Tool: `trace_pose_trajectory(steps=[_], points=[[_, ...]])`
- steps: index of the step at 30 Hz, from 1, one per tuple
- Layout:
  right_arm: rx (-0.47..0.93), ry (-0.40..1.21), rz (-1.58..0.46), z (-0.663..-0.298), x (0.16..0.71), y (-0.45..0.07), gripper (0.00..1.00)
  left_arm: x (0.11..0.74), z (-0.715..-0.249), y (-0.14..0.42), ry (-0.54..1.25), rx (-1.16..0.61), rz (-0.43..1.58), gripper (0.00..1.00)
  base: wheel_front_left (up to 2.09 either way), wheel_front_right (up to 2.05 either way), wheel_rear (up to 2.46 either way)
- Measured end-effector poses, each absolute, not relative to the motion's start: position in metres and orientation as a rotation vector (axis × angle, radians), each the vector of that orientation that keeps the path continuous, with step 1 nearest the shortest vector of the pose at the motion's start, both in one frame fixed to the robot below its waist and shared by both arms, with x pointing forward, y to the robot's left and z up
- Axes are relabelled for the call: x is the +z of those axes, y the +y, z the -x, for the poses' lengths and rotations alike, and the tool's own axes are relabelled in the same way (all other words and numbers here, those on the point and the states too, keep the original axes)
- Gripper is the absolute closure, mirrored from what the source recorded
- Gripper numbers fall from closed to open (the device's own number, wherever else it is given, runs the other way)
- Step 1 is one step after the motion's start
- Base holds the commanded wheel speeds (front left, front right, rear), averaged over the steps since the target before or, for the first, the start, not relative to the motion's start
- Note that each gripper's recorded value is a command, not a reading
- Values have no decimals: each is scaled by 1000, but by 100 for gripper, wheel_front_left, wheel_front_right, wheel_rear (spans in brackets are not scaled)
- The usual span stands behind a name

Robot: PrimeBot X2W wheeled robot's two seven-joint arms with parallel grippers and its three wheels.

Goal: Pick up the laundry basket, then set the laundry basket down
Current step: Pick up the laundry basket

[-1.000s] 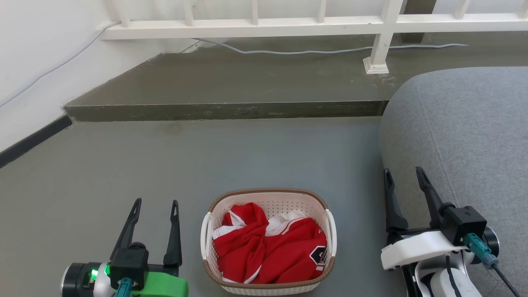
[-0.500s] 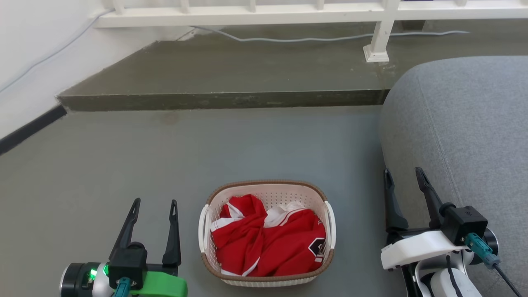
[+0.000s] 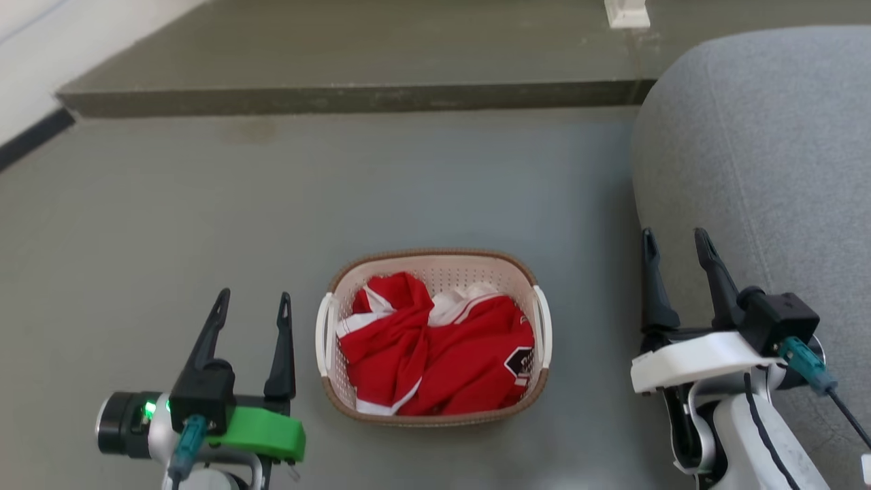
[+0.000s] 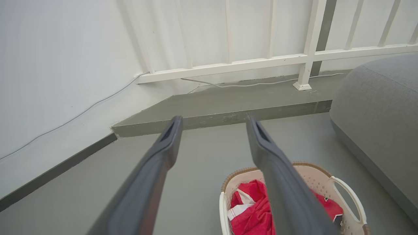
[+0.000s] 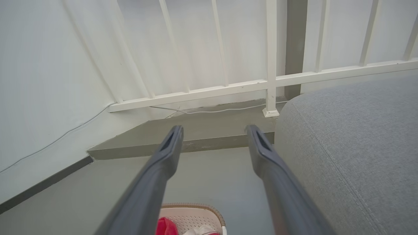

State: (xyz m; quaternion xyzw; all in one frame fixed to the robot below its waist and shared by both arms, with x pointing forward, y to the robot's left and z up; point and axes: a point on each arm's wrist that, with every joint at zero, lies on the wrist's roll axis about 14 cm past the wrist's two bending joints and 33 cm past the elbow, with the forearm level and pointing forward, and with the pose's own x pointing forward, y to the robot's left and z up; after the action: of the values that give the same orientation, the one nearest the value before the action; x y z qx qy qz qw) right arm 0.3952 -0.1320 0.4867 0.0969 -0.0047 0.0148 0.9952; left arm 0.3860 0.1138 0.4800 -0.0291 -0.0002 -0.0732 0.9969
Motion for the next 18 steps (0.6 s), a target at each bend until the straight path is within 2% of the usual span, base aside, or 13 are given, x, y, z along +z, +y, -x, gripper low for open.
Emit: trace_pose_trajectory(steps=[18], points=[[20, 198, -204, -458, 399, -134, 0, 392, -453, 116, 212, -126, 104, 0, 0, 0, 0]])
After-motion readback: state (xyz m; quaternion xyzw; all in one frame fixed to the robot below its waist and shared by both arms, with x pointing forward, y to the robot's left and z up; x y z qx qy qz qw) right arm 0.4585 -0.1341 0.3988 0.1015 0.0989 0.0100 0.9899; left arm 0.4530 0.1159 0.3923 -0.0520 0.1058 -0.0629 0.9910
